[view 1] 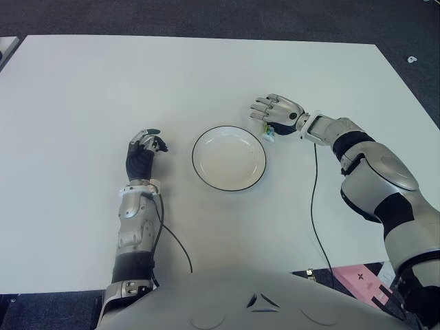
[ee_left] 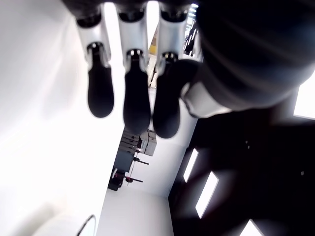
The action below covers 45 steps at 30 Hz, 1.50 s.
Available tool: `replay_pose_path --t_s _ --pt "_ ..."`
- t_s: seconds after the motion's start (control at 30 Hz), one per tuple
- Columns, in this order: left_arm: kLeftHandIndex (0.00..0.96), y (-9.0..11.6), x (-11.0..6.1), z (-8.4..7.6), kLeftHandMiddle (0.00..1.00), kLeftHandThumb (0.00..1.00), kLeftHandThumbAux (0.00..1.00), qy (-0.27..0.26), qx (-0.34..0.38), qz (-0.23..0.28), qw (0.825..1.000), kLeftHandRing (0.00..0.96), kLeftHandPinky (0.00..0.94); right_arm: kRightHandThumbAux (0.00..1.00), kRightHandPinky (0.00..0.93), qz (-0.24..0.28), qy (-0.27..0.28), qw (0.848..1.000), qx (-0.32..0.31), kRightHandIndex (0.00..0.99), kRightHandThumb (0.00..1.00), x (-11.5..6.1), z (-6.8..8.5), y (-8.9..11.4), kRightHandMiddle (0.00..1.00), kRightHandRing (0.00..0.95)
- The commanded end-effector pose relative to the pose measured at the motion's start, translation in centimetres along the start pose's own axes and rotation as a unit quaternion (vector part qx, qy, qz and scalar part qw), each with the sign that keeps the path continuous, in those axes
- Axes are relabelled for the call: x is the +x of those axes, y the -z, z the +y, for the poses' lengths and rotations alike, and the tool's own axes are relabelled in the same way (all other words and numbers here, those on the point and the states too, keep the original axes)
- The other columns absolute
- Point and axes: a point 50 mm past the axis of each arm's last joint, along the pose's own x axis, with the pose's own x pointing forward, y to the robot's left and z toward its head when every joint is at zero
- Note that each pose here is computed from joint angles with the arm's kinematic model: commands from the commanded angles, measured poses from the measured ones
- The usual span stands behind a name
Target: Put the toothpaste on the table into the plate.
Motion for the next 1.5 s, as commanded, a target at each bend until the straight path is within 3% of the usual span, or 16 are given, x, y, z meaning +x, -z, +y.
replay_pose_path --t_s 0.03,0.93,1.3,1.5 --pt "0.437 3.8 -2.7 2.0 0.627 0.717 0.715 -0.049 -0.005 0.107 0.993 0.606 0.554 0.405 0.023 -0.020 -0.011 1.000 -0.013 0.005 0.743 0.1 0.4 -0.8 0.000 0.001" --pt "0.436 3.9 -2.9 2.1 0.621 0.717 0.716 -0.048 -0.003 0.103 0.994 0.608 0.555 0.338 0.000 -0.023 -0.017 1.000 -0.003 0.000 0.676 -0.4 1.0 -1.0 0.000 0.000" --pt "0.437 3.8 -2.7 2.0 0.627 0.718 0.716 -0.051 -0.004 0.108 0.993 0.609 0.557 0.281 0.000 -0.006 -0.059 0.998 0.004 0.000 0.654 -1.7 2.5 -0.8 0.000 0.000" --pt "0.436 3.6 -2.8 2.0 0.625 0.717 0.716 -0.052 0.002 0.104 0.993 0.609 0.565 0.249 0.000 0.023 -0.050 0.998 0.020 0.000 0.636 -2.5 2.2 0.8 0.000 0.000"
